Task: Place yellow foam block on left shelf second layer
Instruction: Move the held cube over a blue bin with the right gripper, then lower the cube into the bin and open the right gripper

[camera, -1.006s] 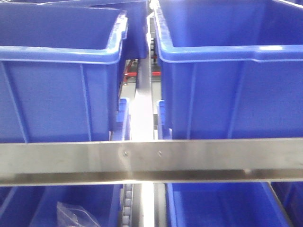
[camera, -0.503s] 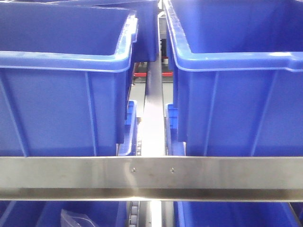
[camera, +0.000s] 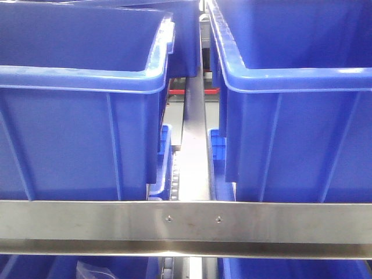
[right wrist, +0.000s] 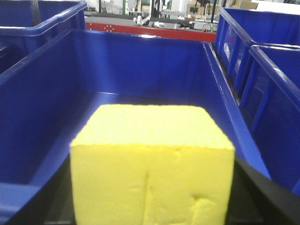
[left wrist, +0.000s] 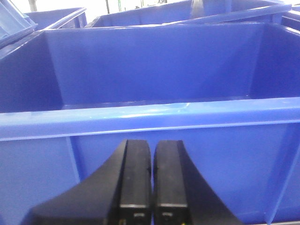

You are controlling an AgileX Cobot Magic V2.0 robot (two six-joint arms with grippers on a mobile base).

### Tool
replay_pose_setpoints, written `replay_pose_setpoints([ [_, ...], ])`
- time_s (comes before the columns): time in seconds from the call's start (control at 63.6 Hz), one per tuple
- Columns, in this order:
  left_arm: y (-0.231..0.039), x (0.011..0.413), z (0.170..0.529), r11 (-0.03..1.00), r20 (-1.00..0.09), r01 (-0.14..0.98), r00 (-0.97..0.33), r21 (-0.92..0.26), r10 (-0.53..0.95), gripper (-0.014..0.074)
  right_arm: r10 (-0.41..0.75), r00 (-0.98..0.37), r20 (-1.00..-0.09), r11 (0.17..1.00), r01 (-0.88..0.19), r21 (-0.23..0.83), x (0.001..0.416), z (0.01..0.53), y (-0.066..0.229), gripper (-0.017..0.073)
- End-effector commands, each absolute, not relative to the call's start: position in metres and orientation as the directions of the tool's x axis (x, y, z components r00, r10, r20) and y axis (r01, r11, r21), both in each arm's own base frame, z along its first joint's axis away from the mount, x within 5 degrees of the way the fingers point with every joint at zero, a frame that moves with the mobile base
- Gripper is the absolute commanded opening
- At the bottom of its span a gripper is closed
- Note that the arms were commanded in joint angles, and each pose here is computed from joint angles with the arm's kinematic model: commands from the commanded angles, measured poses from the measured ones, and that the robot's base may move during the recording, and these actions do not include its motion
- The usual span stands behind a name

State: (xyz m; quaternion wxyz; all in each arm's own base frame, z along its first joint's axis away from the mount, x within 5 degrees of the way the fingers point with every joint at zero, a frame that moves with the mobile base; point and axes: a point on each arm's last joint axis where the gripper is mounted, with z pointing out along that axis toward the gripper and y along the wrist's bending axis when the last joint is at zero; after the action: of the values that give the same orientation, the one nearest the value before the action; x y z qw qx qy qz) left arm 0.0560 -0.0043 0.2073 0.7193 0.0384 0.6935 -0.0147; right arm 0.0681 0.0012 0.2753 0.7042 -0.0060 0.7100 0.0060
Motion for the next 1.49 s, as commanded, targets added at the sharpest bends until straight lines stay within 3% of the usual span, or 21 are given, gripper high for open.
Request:
replay_pose_setpoints([
  [0.0, -0.004, 0.055, 0.207, 0.997, -0.994, 0.079, 0.112, 0.026, 0.017, 0.0124, -0.019, 0.077, -0.997, 1.000, -0.011, -0.020, 0.078, 0.306, 0.001, 0.0487],
  [0.55, -0.004, 0.055, 0.207, 0.997, -0.994, 0.079, 0.112, 0.026, 0.017, 0.0124, -0.019, -0.134, -0.991, 1.000, -0.017, -0.017, 0.189, 0.322, 0.003, 0.0487],
  [0.707, -0.004, 0.055, 0.207, 0.997, -0.994, 0.079, 0.112, 0.026, 0.017, 0.0124, 0.083, -0.164, -0.983, 0.996, -0.001, 0.084, 0.207, 0.318, 0.003, 0.0487],
  [0.911, -0.004, 0.055, 0.207, 0.997, -0.994, 0.079, 0.112, 0.026, 0.017, 0.0124, 0.088, -0.166, -0.982, 0.996, 0.000, 0.089, 0.218, 0.317, 0.003, 0.0497],
  [1.053, -0.004, 0.055, 0.207, 0.997, -0.994, 0.079, 0.112, 0.026, 0.017, 0.0124, 0.088, -0.165, -0.982, 0.996, 0.000, 0.089, 0.220, 0.316, 0.003, 0.0640],
  [1.367, -0.004, 0.055, 0.207, 0.997, -0.994, 0.079, 0.112, 0.026, 0.017, 0.0124, 0.088, -0.143, -0.986, 0.996, -0.002, 0.089, 0.219, 0.324, 0.003, 0.0619],
  [1.477, -0.004, 0.055, 0.207, 0.997, -0.994, 0.079, 0.112, 0.026, 0.017, 0.0124, 0.089, -0.088, -0.992, 0.996, -0.004, 0.090, 0.215, 0.335, 0.003, 0.0529],
])
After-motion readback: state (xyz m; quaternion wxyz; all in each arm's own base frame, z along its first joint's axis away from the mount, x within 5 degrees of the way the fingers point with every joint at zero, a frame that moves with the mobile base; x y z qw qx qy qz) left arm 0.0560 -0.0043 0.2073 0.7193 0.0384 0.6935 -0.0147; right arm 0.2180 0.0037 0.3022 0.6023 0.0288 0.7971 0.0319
